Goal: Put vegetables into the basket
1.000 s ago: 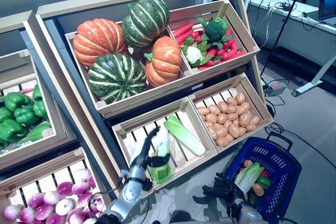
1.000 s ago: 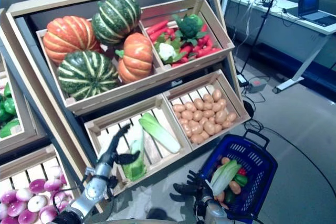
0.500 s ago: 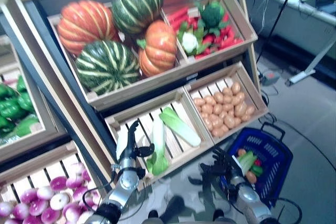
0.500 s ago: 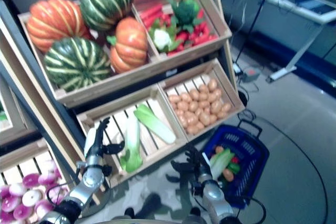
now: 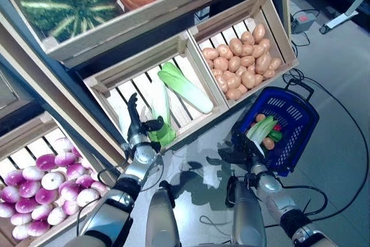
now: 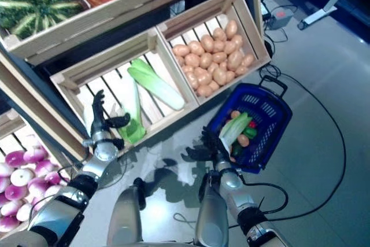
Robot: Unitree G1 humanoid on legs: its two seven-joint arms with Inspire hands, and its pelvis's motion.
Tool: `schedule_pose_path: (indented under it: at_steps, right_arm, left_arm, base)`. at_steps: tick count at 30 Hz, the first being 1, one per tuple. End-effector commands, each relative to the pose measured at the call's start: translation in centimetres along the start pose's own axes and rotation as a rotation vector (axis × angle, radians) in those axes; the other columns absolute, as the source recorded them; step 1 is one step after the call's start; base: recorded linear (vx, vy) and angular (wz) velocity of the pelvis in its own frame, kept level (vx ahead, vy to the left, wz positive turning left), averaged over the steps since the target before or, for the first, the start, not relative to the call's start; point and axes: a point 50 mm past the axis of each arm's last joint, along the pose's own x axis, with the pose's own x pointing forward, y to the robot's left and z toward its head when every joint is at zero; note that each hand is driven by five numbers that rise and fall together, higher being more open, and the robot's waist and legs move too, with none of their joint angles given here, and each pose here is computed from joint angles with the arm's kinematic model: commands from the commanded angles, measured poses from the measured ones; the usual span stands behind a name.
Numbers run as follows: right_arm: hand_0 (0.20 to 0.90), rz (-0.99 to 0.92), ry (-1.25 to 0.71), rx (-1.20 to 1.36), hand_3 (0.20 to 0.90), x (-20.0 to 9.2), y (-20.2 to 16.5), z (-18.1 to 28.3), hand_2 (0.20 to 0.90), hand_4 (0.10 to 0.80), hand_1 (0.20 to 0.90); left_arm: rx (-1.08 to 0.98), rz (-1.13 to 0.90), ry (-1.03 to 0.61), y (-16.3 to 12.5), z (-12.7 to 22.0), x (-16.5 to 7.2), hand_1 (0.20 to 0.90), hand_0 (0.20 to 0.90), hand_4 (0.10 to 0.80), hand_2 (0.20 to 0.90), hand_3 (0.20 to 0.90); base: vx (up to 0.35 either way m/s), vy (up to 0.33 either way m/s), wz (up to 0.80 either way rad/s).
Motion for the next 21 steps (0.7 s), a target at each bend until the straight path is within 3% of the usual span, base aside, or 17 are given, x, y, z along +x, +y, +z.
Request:
schedule_pose_path:
  at_steps: [1,21]
  right_arm:
    - [0.9,-0.003,-0.173,0.055,0.9,0.2,0.8,3.3,0.9,0.8,0.9]
    - [0.9,-0.076,-0.164,0.083,0.9,0.4,-1.5,3.9,0.9,0.8,0.9]
  left_arm:
    - [-0.151,0.098,-0.129,1.1,4.2,2.2,0.9,0.9,0.8,0.9,0.9]
    - [-0.227,0.188,0.051,4.2,5.5,5.8,0.9,0.9,0.8,0.9,0.9]
  base:
    - [-0.028,0.013,-0.11]
    - [0.011,0.005,-0.04]
